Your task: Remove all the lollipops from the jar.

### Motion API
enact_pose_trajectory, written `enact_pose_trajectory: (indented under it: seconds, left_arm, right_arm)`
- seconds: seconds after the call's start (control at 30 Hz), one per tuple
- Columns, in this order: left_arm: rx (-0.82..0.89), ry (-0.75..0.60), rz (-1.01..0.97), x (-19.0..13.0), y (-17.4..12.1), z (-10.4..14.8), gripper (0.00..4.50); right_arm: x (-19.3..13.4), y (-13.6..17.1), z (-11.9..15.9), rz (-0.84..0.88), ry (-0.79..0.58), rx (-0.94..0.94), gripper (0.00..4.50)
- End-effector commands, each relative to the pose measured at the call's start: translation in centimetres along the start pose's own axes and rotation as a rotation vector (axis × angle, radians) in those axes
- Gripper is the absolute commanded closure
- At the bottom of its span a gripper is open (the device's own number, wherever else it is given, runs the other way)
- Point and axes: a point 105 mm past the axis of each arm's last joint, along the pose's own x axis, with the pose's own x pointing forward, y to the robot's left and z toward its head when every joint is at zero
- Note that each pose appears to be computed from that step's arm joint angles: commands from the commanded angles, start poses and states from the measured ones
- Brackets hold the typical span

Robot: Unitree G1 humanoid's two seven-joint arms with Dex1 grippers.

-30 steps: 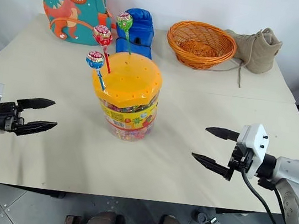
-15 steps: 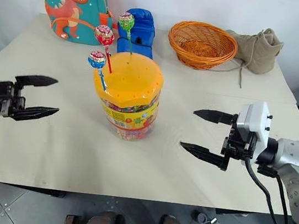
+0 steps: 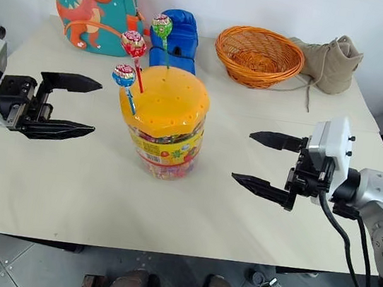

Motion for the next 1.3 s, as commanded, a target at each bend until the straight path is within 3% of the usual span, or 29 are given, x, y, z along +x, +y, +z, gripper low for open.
enact_pose_trajectory:
  seconds: [0.03,0.27,0.47,0.6,0.8,1.0,1.17,1.3]
  left_arm:
    - [0.067,-0.027,-0.043,2.2,-1.0,1.5,0.00]
    - [0.057,-0.087,-0.004,4.1,-0.4,1.9,0.00]
    - [-0.005,-0.078,0.052,4.8,0.7,0.9,0.00]
    - [-0.032,-0.053,0.032,5.2,0.6,0.4,0.79]
    - [-0.057,0.021,0.012,5.4,0.6,-0.7,2.54]
    - [-0.058,0.001,0.009,5.4,0.9,-0.2,4.33]
    - [-0.035,-0.049,0.027,5.3,1.6,1.5,4.48]
    - [-0.011,-0.164,0.062,5.1,2.2,4.5,4.48]
  right_arm:
    - [0.0,-0.3,1.8,0.021,-0.058,-0.049,0.03]
    - [0.5,0.6,4.6,0.097,-0.148,-0.060,0.03]
    - [0.6,0.3,5.8,0.073,-0.177,-0.092,0.03]
    - [0.1,0.4,5.9,0.059,-0.175,-0.088,0.00]
    - [-1.2,1.3,5.0,0.042,-0.144,-0.054,0.00]
    - [-1.7,1.3,4.9,0.002,-0.146,-0.048,0.00]
    - [-1.8,1.4,4.7,-0.018,-0.149,-0.042,0.00]
    - [-2.0,1.3,4.7,-0.024,-0.144,-0.044,0.00]
